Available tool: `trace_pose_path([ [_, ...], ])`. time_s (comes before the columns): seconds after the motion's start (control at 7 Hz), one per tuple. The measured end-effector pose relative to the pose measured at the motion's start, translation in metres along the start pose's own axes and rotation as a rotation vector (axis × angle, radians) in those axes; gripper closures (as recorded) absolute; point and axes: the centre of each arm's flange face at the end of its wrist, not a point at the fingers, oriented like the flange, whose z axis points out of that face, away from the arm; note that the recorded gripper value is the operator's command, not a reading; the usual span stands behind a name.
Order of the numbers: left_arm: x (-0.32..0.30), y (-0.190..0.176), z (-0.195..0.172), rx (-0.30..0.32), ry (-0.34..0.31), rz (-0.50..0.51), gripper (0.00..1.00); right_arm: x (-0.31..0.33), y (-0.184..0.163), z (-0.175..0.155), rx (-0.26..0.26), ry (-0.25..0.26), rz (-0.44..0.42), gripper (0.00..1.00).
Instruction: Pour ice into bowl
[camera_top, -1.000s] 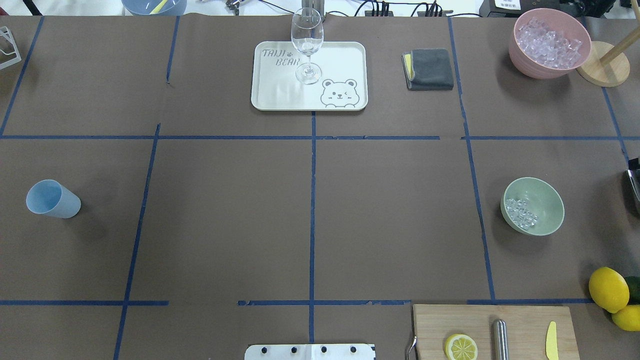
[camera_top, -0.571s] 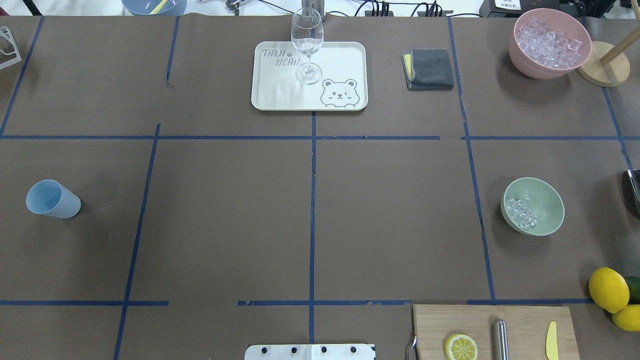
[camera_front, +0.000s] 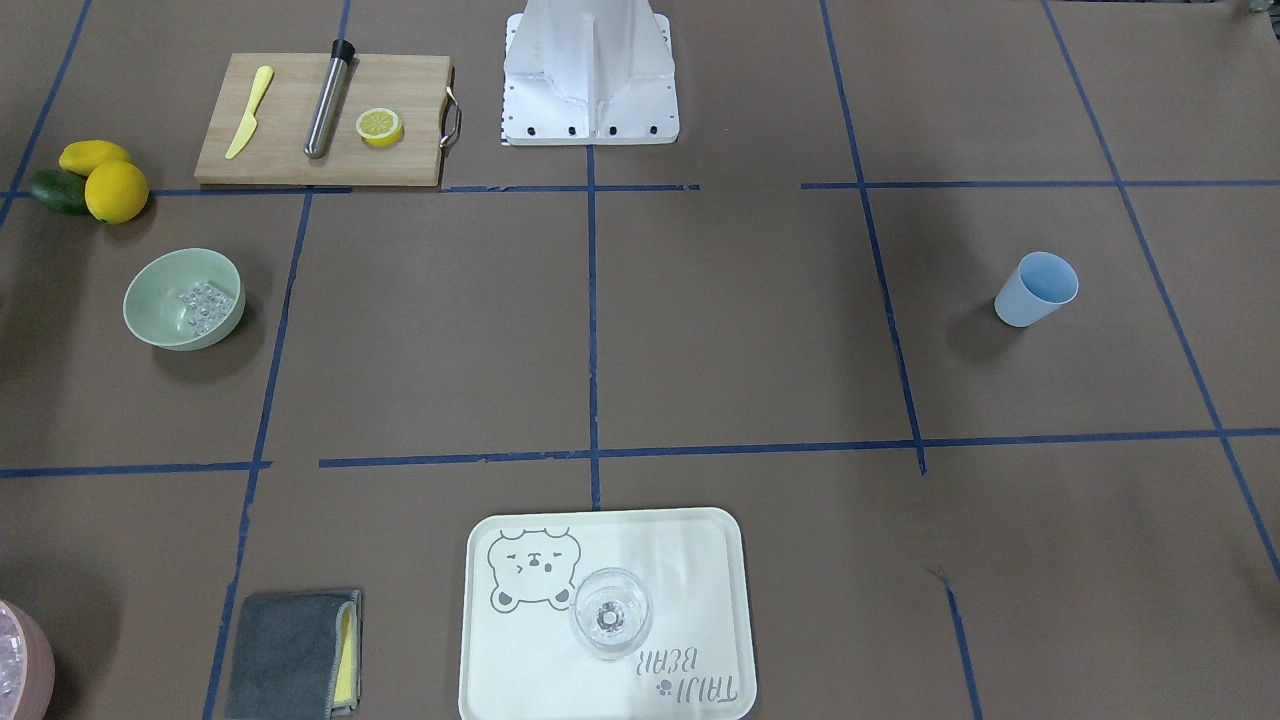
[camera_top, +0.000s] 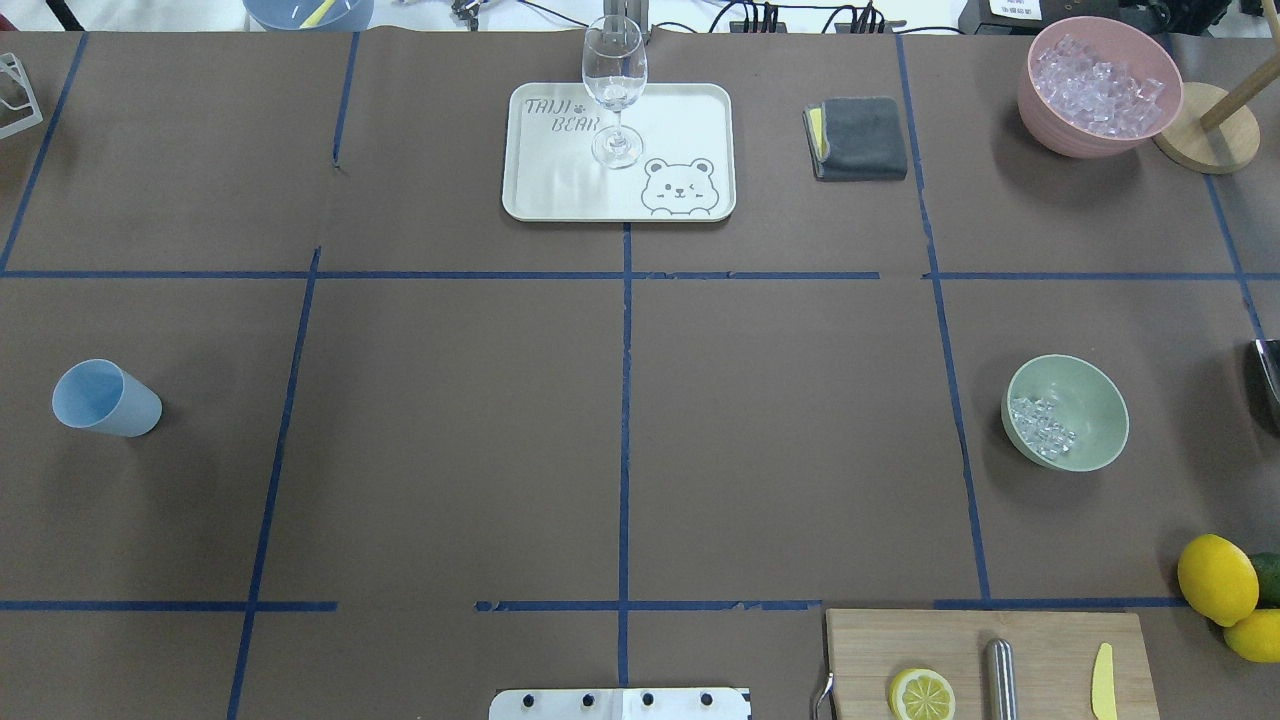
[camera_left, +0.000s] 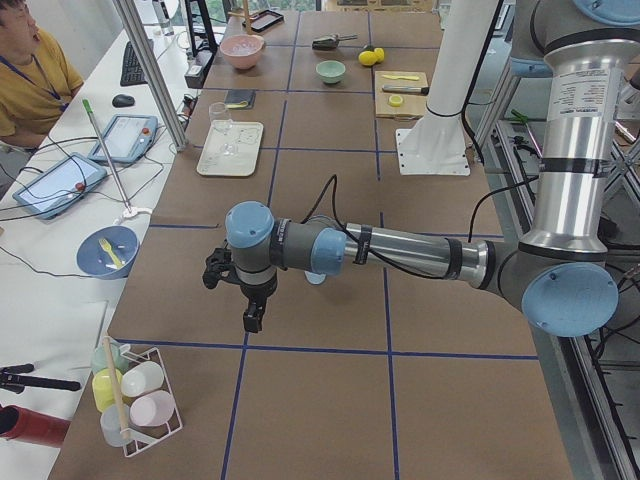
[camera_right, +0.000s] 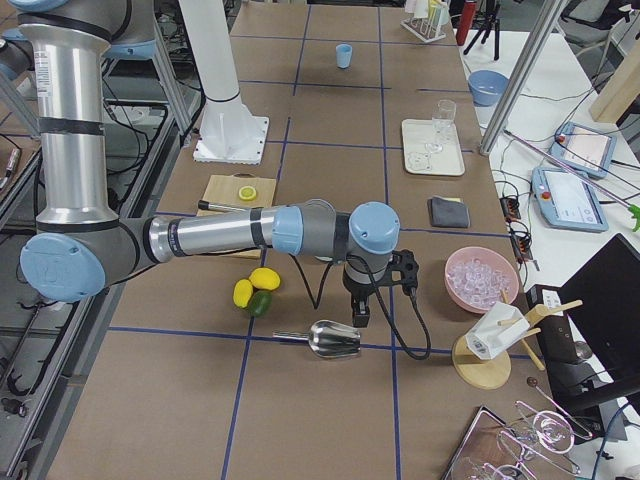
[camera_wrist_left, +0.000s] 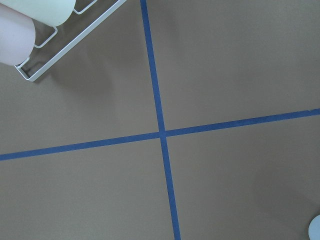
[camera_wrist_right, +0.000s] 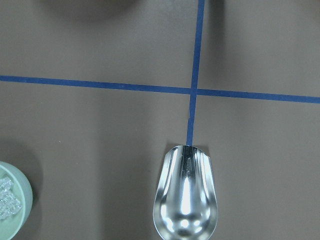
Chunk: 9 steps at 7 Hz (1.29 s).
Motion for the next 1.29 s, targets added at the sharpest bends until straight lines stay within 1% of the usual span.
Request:
trace_pose_path([
  [0.14,0.003,0.003,-0.002,0.014,0.007,0.013,0.00,0.000,0.000,0.000,-0.001,-0.002,0.003,0.00],
  [0.43,0.002,0.014,0.003,0.010,0.056,0.007,0.00,0.000,0.000,0.004,-0.009,0.002,0.016,0.00],
  [0.71,0.002,0.030,0.001,0.009,0.048,-0.003,0.00,-0.003,-0.001,0.009,-0.022,0.015,0.014,0.00],
  [1.0,0.005,0.037,-0.003,0.013,0.045,-0.003,0.00,-0.006,-0.002,0.015,-0.034,0.026,0.004,0.00],
  [1.29,0.004,0.044,-0.005,0.009,0.044,-0.011,0.00,-0.010,-0.002,0.019,-0.043,0.027,-0.003,0.00],
])
